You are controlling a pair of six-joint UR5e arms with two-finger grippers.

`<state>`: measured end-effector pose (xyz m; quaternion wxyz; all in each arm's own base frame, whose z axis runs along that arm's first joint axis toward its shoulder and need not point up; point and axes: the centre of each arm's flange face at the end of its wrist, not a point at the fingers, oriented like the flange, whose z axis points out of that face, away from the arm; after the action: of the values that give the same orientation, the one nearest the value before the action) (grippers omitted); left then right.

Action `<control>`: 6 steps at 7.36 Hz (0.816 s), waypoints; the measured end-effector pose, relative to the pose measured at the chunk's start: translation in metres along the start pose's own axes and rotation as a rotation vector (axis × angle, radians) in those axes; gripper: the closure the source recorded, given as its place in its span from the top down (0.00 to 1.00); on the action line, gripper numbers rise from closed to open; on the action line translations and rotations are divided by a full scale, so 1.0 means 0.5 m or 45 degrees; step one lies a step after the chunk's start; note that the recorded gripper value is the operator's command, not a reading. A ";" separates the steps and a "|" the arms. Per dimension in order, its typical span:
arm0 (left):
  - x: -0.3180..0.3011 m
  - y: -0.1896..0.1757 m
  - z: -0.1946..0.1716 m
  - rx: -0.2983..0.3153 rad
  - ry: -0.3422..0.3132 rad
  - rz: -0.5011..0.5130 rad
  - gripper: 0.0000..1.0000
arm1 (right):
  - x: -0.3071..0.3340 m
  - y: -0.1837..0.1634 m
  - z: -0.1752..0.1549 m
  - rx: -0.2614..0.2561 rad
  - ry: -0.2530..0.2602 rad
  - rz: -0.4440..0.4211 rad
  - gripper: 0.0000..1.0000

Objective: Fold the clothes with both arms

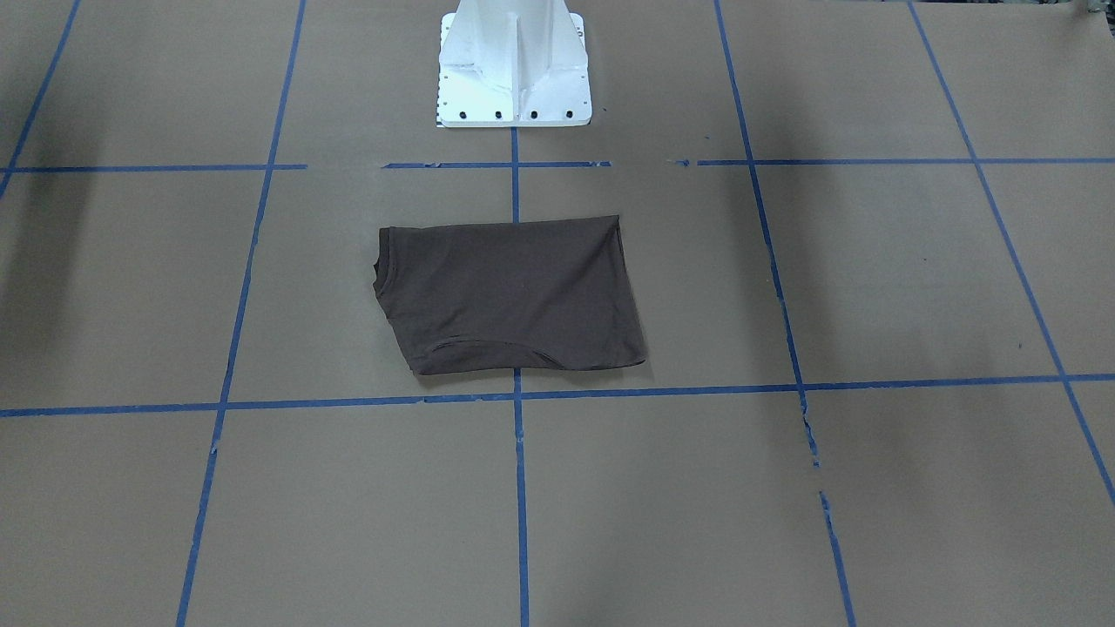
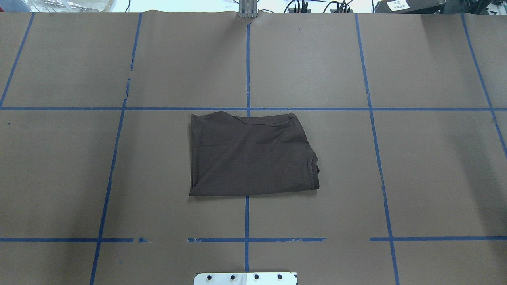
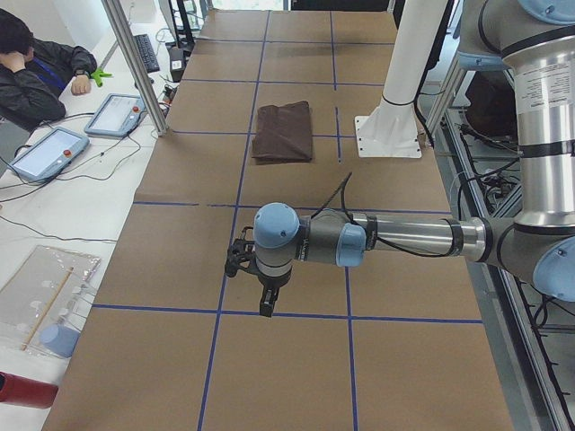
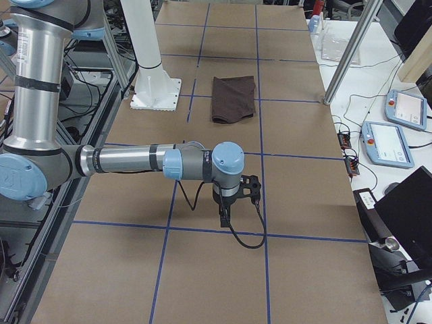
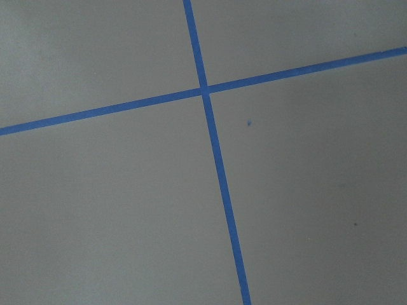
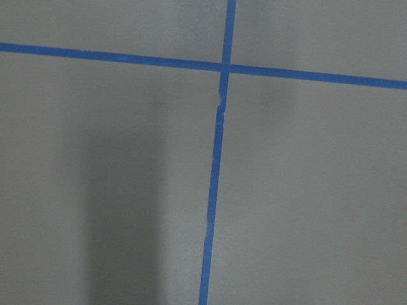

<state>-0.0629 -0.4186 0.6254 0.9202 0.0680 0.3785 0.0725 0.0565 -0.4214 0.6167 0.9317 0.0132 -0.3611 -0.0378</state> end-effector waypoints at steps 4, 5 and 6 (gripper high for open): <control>-0.001 0.001 0.001 -0.002 0.001 -0.002 1.00 | -0.003 -0.001 -0.002 0.004 0.000 -0.012 1.00; -0.001 0.001 0.001 -0.002 0.001 -0.002 1.00 | -0.003 -0.001 -0.002 0.004 0.000 -0.013 1.00; -0.001 0.001 0.001 -0.001 0.001 -0.003 1.00 | -0.003 -0.001 -0.002 0.004 0.000 -0.012 1.00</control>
<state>-0.0630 -0.4185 0.6262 0.9202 0.0670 0.3789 0.0717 0.0563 -0.4219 0.6148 0.9315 0.0166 -0.3610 -0.0417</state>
